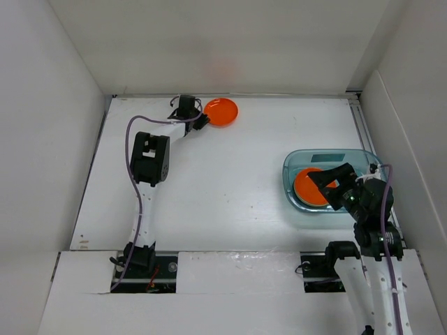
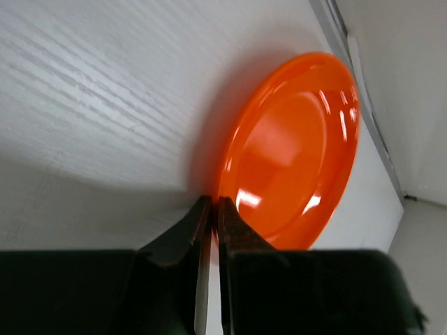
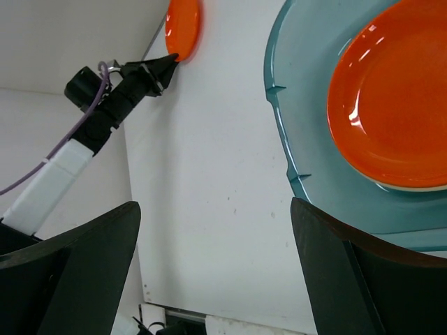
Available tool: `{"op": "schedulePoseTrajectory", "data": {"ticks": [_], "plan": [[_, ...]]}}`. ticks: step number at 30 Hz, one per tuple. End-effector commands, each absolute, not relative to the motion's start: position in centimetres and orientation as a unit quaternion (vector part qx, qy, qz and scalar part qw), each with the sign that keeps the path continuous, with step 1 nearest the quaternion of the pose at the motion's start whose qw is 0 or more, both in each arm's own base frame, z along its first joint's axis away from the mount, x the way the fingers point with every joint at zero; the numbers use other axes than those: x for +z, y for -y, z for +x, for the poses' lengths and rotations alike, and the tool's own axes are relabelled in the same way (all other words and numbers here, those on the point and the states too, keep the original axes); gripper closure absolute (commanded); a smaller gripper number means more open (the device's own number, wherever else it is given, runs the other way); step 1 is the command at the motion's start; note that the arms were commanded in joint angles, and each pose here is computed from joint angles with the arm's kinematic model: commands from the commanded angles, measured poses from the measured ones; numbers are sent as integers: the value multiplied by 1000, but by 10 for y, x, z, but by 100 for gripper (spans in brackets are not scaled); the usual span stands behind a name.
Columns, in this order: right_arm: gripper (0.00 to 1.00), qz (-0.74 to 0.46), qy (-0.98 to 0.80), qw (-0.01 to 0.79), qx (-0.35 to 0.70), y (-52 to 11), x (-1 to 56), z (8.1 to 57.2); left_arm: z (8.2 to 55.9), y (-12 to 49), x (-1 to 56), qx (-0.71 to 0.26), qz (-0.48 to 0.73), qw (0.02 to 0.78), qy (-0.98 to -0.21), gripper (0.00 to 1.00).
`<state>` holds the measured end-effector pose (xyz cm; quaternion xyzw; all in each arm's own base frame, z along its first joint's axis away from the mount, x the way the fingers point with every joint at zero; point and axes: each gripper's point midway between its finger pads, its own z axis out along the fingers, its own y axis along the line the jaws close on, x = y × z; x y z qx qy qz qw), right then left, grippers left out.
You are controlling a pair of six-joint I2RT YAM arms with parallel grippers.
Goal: Place the plates into the plastic bin on the countertop
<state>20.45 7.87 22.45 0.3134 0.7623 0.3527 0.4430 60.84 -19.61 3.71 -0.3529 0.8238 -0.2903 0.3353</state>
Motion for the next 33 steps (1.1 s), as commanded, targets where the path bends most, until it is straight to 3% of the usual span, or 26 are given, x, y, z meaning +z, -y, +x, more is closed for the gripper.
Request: {"op": "schedulePoseTrajectory", "data": {"ticks": [1,6,7,8,11,13,14,15,18,22,29,31,33], "plan": [[6,296,-749,474,356,-77,250,205,601,200,24,-278,-355,306,-838,100],[6,263,-748,482,373,-86,258,213,589,201,45,-289,-304,327,-847,100],[6,238,-752,487,375,-89,260,216,588,206,82,-317,-280,351,-835,100],[5,199,-757,479,398,-101,264,215,571,204,75,-313,-271,343,-844,100],[5,137,-776,463,407,-114,261,235,540,211,130,-326,-218,385,-836,100],[5,111,-790,437,416,-124,259,248,497,213,116,-311,-202,368,-853,100],[5,98,-792,435,416,-125,258,253,484,215,153,-330,-185,400,-835,100],[6,96,-794,430,420,-127,257,259,455,217,134,-329,-173,376,-849,100],[6,78,-792,421,436,-135,258,276,406,231,166,-358,-131,390,-838,100],[6,16,-783,415,463,-160,262,287,339,241,160,-389,-78,361,-844,100],[6,-49,-792,379,477,-219,242,288,285,254,200,-483,-5,342,-806,100],[10,-64,-791,368,484,-234,235,288,277,254,211,-495,7,343,-798,100],[26,-80,-790,351,495,-251,228,280,271,256,215,-504,22,339,-794,100]]}}
